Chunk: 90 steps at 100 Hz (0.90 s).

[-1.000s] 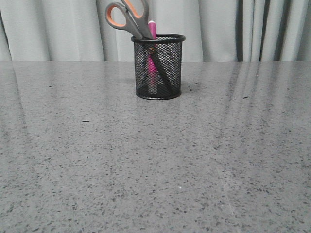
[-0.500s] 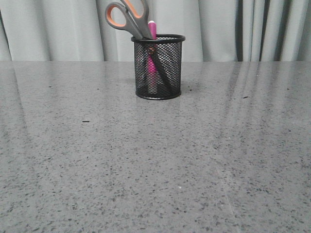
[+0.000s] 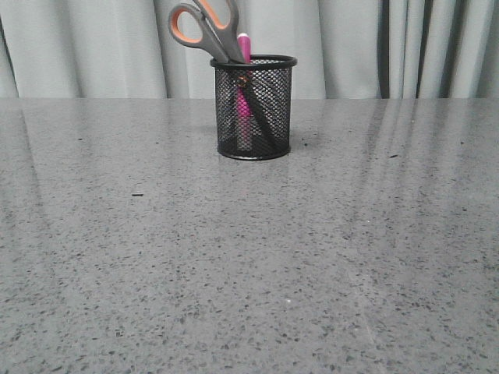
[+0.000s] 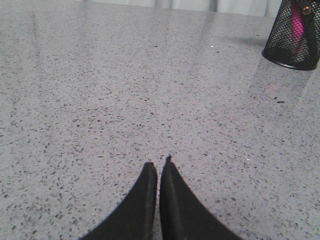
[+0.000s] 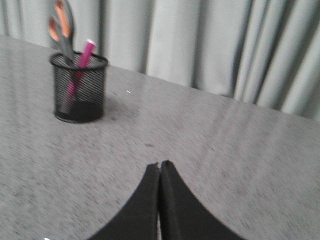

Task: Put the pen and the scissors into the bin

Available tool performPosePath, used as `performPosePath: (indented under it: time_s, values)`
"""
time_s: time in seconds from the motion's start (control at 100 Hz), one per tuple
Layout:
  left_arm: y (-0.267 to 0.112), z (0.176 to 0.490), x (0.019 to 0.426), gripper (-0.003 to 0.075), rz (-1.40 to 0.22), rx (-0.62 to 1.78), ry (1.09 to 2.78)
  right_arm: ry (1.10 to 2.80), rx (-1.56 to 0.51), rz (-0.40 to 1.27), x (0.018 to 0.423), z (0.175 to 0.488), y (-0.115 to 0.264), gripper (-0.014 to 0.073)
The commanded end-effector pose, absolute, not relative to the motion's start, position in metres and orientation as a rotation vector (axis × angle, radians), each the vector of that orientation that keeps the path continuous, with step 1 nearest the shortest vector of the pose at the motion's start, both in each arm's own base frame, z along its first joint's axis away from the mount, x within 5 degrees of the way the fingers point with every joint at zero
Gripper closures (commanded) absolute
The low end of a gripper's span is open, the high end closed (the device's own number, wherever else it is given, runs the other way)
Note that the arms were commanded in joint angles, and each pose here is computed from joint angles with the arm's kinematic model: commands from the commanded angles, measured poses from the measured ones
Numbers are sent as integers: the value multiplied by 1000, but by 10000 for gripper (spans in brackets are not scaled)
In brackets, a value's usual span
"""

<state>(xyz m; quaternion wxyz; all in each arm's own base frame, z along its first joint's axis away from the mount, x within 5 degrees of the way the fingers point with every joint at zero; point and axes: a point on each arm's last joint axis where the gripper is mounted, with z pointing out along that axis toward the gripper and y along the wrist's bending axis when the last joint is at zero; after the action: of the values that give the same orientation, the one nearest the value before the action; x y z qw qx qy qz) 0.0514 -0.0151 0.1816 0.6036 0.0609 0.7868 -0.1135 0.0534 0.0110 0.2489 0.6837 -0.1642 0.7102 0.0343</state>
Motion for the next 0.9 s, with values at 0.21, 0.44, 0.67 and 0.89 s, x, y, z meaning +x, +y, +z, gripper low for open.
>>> performPosePath:
  time_s: [0.21, 0.44, 0.67, 0.89]
  values:
    - [-15, 180, 51, 740, -283, 112, 1768, 1596, -192, 31, 53, 217, 5, 664]
    - [-15, 180, 51, 740, -283, 112, 1768, 1569, -92, 61, 56, 199, 5, 664]
    - [-15, 180, 51, 740, -283, 112, 1768, 1710, -37, 73, 55, 186, 2, 664]
    - [-15, 180, 51, 740, -283, 112, 1768, 1804, 12, 112, 54, 178, 2, 664]
